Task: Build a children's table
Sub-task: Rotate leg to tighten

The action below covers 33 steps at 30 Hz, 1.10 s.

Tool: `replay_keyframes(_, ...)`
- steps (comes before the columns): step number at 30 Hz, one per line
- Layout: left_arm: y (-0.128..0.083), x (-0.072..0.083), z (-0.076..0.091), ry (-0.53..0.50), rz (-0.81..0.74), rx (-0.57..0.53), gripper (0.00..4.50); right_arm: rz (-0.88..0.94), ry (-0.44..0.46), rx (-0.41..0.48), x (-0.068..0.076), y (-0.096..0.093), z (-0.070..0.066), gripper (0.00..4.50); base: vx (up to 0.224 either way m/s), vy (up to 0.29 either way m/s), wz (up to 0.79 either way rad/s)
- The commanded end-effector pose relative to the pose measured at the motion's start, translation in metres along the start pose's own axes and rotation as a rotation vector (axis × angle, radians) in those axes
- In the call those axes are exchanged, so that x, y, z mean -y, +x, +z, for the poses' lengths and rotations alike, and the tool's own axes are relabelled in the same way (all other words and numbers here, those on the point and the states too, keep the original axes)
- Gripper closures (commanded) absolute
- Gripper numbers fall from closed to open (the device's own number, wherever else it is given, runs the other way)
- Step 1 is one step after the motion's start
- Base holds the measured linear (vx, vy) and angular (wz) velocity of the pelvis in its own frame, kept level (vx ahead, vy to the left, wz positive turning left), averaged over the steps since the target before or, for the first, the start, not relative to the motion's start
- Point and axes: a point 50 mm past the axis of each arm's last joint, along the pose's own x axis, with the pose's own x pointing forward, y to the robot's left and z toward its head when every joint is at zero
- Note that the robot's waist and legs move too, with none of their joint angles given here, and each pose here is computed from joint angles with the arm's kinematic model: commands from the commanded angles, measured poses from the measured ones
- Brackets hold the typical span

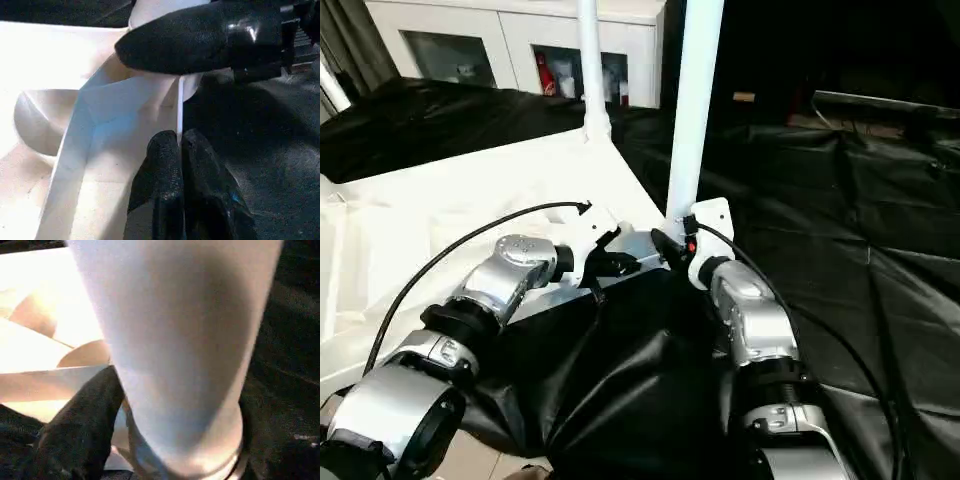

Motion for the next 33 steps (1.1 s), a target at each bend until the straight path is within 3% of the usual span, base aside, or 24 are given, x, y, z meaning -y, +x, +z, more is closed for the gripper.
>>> replay_keyframes(1, 0.014, 0.009, 0.025, 0.075, -0.017, 0.081, 4.50, 0.225, -0.040, -0.038, -0.043, 0.008, -0.011, 0.72, 0.000, 0.000, 0.00)
replay_keyframes(4, 0.013, 0.008, 0.022, 0.082, -0.013, 0.076, 4.50, 0.246, -0.073, -0.017, -0.032, -0.002, -0.007, 0.72, 0.000, 0.000, 0.00)
replay_keyframes(10, 0.012, 0.010, 0.015, 0.104, -0.036, 0.062, 4.50, 0.322, -0.122, 0.005, 0.014, -0.054, 0.001, 0.72, 0.000, 0.000, 0.00)
replay_keyframes(16, 0.013, 0.014, 0.013, 0.133, -0.073, 0.084, 4.50, 0.325, -0.131, 0.014, 0.035, -0.083, 0.009, 0.72, 0.000, 0.000, 0.00)
replay_keyframes(19, 0.013, 0.015, 0.017, 0.139, -0.064, 0.113, 4.50, 0.327, -0.123, 0.015, 0.036, -0.087, 0.009, 0.72, 0.000, 0.000, 0.00)
replay_keyframes(20, 0.013, 0.015, 0.019, 0.118, -0.061, 0.138, 4.22, 0.329, -0.118, 0.015, 0.035, -0.089, 0.009, 0.66, 0.000, 0.000, 0.00)
replay_keyframes(22, 0.011, 0.013, 0.024, 0.086, -0.051, 0.178, 4.22, 0.330, -0.112, 0.014, 0.031, -0.089, 0.008, 0.66, 0.000, 0.000, 0.00)
replay_keyframes(23, 0.009, 0.011, 0.026, 0.059, -0.030, 0.199, 3.91, 0.319, -0.099, 0.018, 0.027, -0.087, 0.007, 0.64, 0.000, 0.000, 0.00)
replay_keyframes(27, -0.002, -0.002, 0.030, 0.028, 0.122, 0.262, 3.78, 0.282, -0.065, 0.034, 0.014, -0.078, 0.004, 0.64, 0.000, 0.000, 0.00)
replay_keyframes(29, -0.020, -0.012, 0.032, -0.001, 0.305, 0.358, 3.45, 0.252, -0.058, 0.050, 0.000, -0.073, 0.004, 0.64, 0.000, 0.000, 0.00)
replay_keyframes(33, -0.035, -0.016, 0.029, -0.041, 0.429, 0.430, 3.45, 0.209, -0.066, 0.056, -0.008, -0.070, 0.003, 0.64, 0.000, 0.000, 0.00)
